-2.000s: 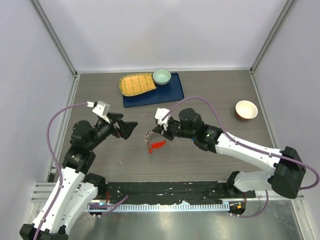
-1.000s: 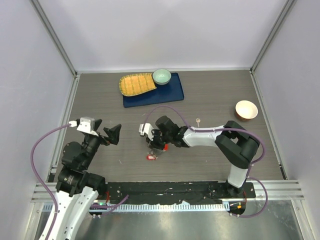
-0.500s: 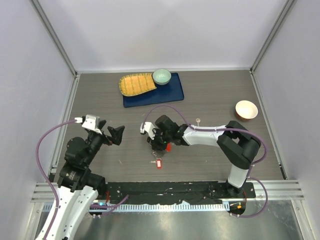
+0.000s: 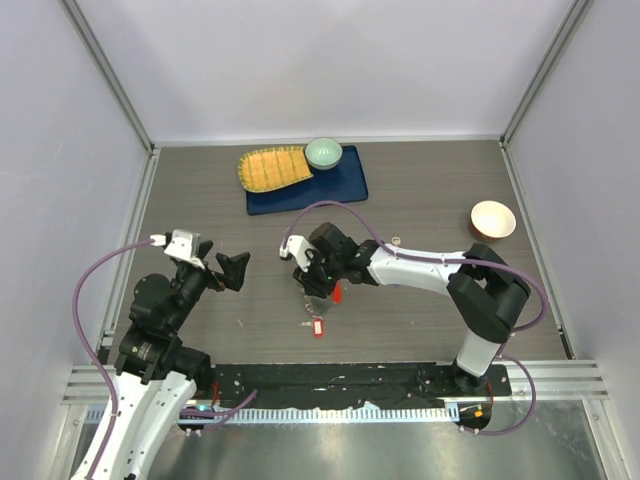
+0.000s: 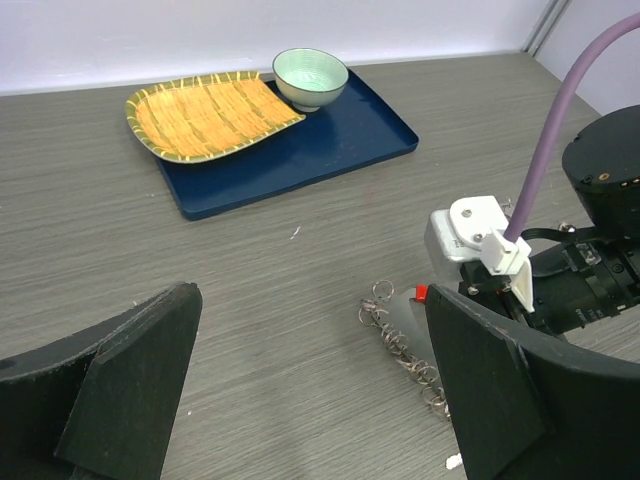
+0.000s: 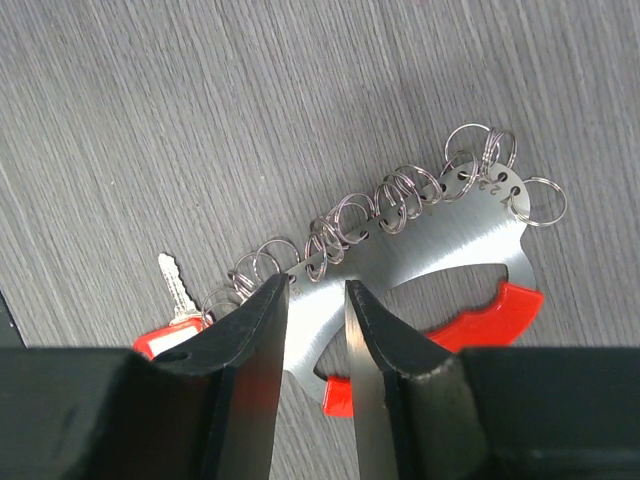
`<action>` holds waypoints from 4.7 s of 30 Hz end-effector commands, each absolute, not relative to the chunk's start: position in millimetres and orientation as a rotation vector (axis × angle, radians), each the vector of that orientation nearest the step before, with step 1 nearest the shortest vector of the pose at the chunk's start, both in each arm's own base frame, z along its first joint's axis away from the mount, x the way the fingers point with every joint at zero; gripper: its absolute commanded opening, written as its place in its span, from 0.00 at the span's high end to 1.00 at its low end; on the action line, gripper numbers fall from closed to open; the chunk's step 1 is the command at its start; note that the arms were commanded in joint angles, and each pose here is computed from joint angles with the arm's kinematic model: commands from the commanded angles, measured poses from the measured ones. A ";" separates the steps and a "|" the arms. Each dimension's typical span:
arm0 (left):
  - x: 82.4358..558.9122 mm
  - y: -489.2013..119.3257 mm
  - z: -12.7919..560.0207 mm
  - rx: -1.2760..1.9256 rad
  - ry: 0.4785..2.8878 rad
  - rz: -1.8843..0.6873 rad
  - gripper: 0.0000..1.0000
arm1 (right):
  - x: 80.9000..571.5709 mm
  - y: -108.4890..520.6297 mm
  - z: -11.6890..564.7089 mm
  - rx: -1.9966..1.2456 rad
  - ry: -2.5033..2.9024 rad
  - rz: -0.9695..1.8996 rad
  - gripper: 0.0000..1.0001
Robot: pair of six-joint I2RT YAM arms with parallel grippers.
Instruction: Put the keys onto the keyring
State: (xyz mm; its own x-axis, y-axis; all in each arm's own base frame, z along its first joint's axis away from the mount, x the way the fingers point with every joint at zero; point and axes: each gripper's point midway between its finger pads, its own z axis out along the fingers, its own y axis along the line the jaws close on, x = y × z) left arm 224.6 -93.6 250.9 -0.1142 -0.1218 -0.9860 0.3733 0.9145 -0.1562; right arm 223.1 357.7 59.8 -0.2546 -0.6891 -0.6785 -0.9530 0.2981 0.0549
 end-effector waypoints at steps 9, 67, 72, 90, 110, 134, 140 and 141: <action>223.2 -96.0 263.0 0.228 1.599 -0.429 0.00 | 230.6 369.3 49.6 -1.450 2.073 0.644 0.65; 268.6 -233.9 283.1 0.798 1.601 -0.851 0.03 | 227.3 312.0 243.4 -1.022 1.500 0.621 0.99; 274.6 -258.9 265.2 0.780 1.660 -0.938 0.12 | 230.6 305.0 242.3 -0.956 1.476 0.605 0.99; 214.4 -265.0 152.1 0.510 1.685 -1.005 0.19 | 211.5 314.4 166.3 -0.999 1.537 0.735 0.99; 179.4 -266.9 142.2 0.686 1.625 -0.992 0.29 | 186.7 309.3 133.8 -1.094 1.581 0.808 0.99; 164.2 -285.9 143.3 0.984 1.430 -0.997 0.52 | 164.5 312.0 140.3 -1.256 1.561 0.876 0.99; 159.3 -296.3 141.7 1.054 1.413 -1.043 0.55 | 162.2 313.6 140.5 -1.274 1.561 0.890 0.99; 159.8 -297.7 139.2 1.062 1.420 -1.045 0.55 | 161.6 313.8 141.1 -1.275 1.558 0.893 0.99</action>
State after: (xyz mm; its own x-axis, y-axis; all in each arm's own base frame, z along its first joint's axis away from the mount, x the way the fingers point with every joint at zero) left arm 161.2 -282.8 117.1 -0.1587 0.1083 -0.9814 0.9420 0.3144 -0.1177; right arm 157.1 301.2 108.2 -0.1228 -0.3934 -0.9111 -0.9710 0.2373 0.0285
